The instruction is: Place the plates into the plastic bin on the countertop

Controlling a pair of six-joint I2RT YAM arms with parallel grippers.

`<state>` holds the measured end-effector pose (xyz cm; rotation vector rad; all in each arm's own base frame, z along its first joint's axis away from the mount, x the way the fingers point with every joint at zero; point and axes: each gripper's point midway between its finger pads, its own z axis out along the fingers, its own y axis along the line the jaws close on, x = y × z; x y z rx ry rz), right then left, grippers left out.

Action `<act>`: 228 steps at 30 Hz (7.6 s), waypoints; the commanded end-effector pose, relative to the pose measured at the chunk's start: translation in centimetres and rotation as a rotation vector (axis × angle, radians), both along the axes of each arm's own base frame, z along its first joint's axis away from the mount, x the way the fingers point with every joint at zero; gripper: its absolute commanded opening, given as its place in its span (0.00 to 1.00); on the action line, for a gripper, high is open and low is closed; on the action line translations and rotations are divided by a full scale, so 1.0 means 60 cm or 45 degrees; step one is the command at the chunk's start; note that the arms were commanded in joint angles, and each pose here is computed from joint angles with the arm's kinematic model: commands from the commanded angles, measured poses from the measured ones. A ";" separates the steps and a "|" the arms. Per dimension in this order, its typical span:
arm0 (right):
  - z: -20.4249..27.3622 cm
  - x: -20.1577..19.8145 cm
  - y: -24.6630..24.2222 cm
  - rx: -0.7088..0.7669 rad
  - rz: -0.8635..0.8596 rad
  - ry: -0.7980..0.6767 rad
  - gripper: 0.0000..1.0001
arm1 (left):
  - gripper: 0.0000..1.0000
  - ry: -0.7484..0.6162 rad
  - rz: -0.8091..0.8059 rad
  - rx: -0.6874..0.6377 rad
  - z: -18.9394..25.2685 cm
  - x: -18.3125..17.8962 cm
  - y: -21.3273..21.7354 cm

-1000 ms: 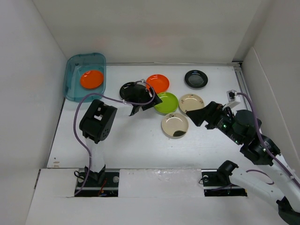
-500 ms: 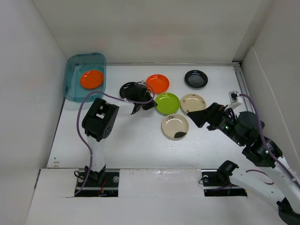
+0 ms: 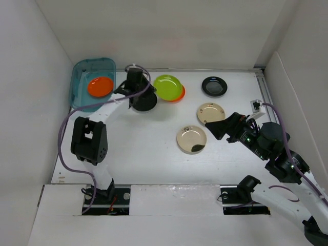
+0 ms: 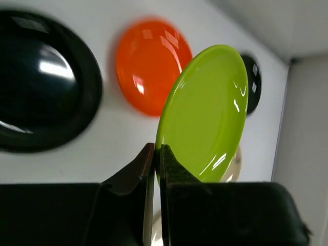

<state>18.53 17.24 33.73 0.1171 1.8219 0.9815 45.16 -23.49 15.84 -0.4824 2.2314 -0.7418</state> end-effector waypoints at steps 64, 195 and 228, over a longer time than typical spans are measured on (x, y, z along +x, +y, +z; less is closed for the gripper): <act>0.048 -0.016 -0.023 -0.004 -0.013 -0.097 1.00 | 1.00 -0.078 -0.642 -0.047 -0.112 -0.216 -0.117; 0.074 -0.029 -0.057 0.126 -0.114 -0.127 1.00 | 0.00 -0.287 -0.146 -0.170 0.192 0.121 0.011; 0.084 -0.040 -0.050 0.114 -0.057 -0.125 1.00 | 0.12 0.098 0.907 0.019 0.013 0.196 0.650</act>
